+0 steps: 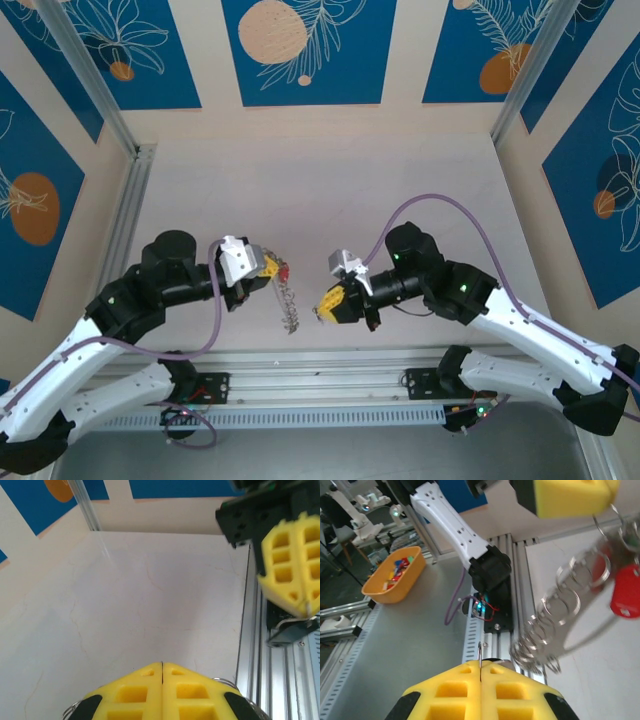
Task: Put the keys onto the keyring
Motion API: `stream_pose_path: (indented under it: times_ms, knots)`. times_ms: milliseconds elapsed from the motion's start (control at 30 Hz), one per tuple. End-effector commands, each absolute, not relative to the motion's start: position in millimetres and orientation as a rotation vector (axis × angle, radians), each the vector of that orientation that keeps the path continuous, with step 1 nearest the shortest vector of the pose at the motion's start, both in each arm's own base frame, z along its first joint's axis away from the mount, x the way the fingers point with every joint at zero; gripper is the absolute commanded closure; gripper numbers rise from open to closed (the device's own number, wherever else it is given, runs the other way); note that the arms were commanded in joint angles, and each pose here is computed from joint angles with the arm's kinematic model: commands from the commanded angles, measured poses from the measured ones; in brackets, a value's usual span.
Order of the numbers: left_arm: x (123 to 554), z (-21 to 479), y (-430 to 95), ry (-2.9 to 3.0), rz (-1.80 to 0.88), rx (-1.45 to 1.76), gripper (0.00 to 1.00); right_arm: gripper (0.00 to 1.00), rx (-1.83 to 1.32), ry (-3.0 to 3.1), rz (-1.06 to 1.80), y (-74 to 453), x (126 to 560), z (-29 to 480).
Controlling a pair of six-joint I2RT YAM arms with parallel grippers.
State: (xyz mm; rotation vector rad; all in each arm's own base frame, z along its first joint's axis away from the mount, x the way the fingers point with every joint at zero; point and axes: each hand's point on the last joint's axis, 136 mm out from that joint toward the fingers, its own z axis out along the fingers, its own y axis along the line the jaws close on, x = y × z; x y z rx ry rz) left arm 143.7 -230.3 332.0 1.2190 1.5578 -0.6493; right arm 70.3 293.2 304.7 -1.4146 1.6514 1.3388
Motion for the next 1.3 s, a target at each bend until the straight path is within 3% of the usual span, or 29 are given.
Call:
stream_pose_path:
  times_ms: [0,100,200,667,1267]
  knots:
    - [144,353,-226,1.495,-0.629,1.195,1.00,1.00,-1.436,1.680,1.409,289,65,305]
    - [146,352,-222,1.505,-0.608,1.167,1.00,1.00,-1.354,1.853,1.423,286,86,282]
    - [147,343,-223,1.522,-0.611,1.176,1.00,1.00,-1.371,1.900,1.469,284,80,275]
    - [132,339,-240,1.489,-0.743,1.275,1.00,1.00,-1.517,1.618,1.751,299,53,330]
    - [119,337,-249,1.478,-0.844,1.334,1.00,1.00,-1.426,1.735,1.825,326,98,324]
